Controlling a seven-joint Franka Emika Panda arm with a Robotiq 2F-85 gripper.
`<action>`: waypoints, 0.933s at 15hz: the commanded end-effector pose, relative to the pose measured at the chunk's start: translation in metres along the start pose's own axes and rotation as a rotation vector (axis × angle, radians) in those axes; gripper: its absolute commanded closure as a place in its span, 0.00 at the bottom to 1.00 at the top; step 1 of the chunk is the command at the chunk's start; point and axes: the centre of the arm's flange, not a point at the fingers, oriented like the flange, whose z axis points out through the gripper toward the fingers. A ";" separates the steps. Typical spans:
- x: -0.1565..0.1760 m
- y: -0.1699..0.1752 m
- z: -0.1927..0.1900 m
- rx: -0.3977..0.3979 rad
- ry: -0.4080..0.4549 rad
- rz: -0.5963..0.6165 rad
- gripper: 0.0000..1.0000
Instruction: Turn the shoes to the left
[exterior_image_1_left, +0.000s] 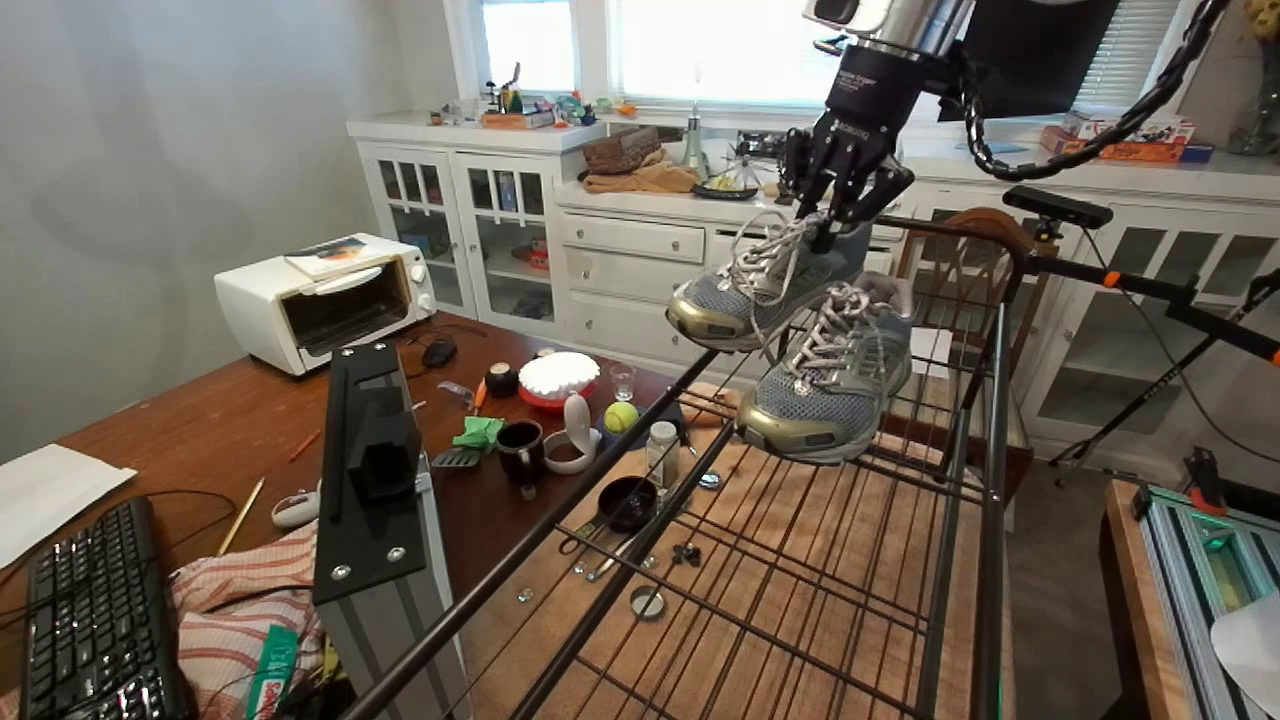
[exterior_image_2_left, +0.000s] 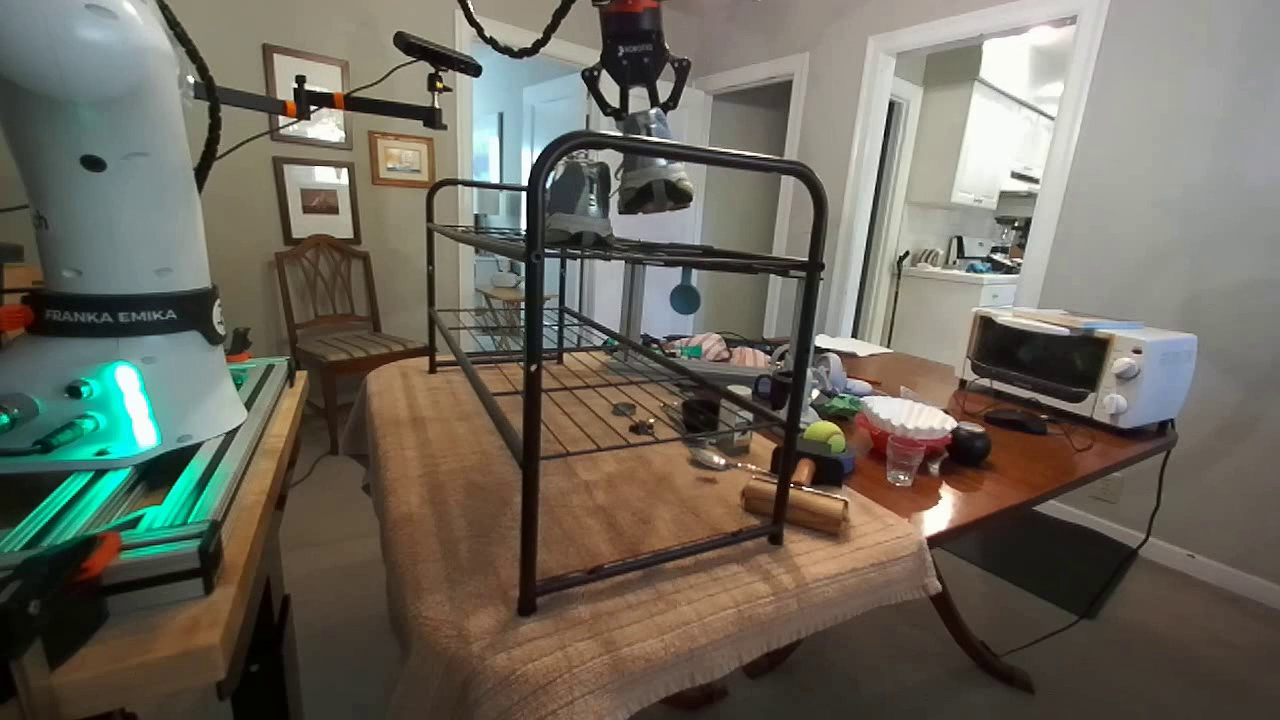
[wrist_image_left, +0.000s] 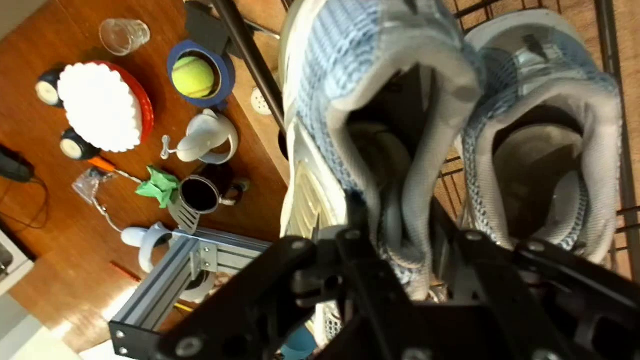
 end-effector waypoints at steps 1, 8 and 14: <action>0.016 0.003 0.012 0.017 0.010 -0.131 0.92; 0.041 -0.008 0.031 0.036 0.013 -0.283 0.92; 0.051 -0.011 0.036 0.059 0.045 -0.311 0.92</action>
